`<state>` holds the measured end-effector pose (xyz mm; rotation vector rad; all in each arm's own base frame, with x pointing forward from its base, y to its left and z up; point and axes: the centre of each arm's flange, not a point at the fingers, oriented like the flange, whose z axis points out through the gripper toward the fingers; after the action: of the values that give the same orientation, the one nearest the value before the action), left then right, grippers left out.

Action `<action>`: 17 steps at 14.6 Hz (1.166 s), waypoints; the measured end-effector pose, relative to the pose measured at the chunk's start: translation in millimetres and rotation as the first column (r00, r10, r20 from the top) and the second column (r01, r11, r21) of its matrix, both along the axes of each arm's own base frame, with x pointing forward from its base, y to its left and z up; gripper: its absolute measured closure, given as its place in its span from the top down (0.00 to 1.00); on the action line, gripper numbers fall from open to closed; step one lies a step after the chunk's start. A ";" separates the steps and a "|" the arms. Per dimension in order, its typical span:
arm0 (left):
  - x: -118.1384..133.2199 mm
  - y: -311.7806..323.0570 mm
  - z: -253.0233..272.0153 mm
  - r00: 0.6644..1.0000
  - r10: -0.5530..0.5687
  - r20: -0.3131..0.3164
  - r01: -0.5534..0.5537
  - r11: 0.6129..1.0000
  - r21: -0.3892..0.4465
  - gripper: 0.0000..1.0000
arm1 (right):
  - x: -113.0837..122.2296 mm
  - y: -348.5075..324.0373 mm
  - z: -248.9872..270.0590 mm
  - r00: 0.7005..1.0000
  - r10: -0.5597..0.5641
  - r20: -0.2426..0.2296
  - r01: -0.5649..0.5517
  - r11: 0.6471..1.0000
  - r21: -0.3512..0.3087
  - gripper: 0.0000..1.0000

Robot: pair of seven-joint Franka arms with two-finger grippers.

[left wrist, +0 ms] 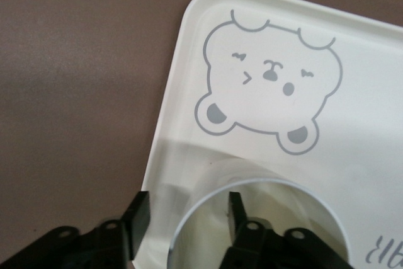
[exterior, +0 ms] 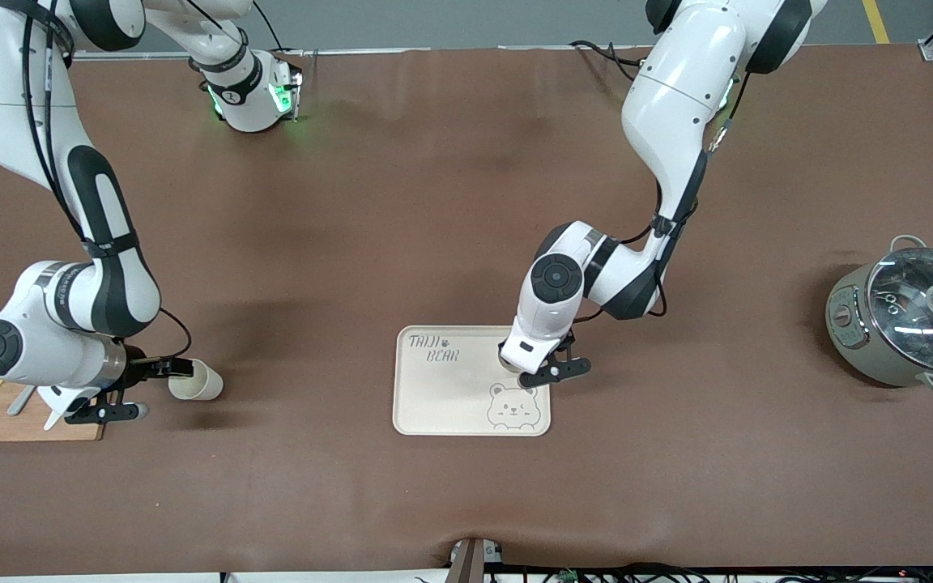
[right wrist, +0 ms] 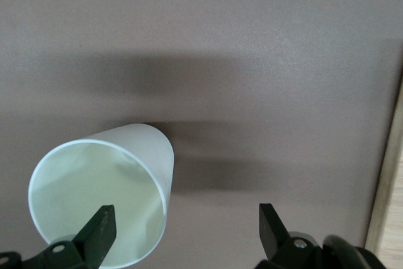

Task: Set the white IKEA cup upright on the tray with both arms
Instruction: 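Carry the cup to the tray while the right gripper reaches the other cup, then lower the cup onto the tray and open the left gripper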

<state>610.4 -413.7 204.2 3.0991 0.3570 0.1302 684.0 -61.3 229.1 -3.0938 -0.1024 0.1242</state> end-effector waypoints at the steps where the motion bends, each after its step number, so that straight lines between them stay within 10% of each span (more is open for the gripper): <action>1: 0.0 -0.1 2.9 1.000 0.000 -0.008 0.000 1.000 0.007 0.76 | -0.7 0.3 -1.6 1.000 0.000 -0.001 0.000 1.000 0.000 1.00; 4: 0.6 5.2 19.5 0.999 0.005 -0.046 -0.003 0.999 0.046 1.00 | -2.2 0.8 -5.6 1.000 0.001 -0.003 -0.001 1.000 0.000 1.00; 17: -9.2 28.1 118.6 0.986 -0.066 -0.150 0.083 0.991 0.107 1.00 | -7.0 8.0 -23.7 1.000 0.008 0.018 -0.008 1.000 0.002 1.00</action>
<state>601.2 -385.6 322.8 3.2385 0.2442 -0.0815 677.0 -53.3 205.4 -3.0927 -0.1159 0.0963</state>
